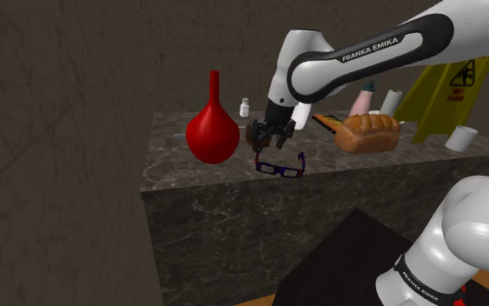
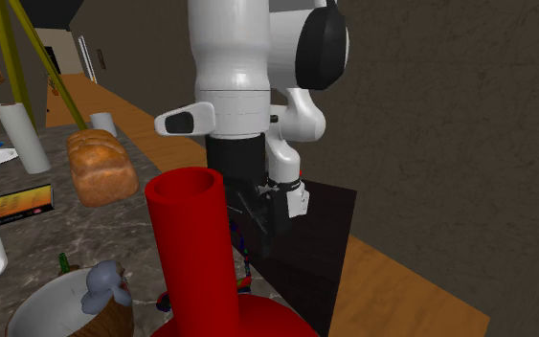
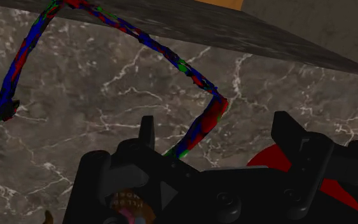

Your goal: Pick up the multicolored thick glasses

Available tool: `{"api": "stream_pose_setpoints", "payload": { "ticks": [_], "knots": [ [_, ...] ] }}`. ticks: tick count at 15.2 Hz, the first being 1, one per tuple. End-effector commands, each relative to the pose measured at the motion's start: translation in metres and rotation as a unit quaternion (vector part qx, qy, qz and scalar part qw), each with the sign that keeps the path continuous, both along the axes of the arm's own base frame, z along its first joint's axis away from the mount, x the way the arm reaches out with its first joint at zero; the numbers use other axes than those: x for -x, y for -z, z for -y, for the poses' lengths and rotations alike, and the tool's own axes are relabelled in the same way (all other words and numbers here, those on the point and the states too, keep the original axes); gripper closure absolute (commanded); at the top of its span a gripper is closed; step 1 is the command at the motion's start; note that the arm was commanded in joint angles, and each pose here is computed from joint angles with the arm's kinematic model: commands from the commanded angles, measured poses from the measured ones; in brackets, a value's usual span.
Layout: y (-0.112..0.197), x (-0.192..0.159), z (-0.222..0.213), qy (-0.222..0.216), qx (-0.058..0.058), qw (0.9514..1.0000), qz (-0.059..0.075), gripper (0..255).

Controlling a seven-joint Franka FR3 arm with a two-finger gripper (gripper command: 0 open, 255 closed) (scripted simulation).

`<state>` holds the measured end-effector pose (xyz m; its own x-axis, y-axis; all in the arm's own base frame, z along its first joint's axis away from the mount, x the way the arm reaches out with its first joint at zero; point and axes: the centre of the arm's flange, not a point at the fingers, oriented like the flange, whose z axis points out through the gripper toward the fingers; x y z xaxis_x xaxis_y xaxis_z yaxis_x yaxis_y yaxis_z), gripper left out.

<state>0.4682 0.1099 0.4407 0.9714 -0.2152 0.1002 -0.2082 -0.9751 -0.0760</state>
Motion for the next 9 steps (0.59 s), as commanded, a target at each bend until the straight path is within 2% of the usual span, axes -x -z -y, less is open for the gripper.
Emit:
{"api": "stream_pose_setpoints", "payload": {
  "ticks": [1, 9],
  "knots": [
    [0.017, -0.010, -0.013, 0.000, 0.001, 1.0000, 0.004, 0],
    [0.058, -0.014, -0.017, 0.000, 0.001, 1.0000, 0.005, 0]
  ]
}}
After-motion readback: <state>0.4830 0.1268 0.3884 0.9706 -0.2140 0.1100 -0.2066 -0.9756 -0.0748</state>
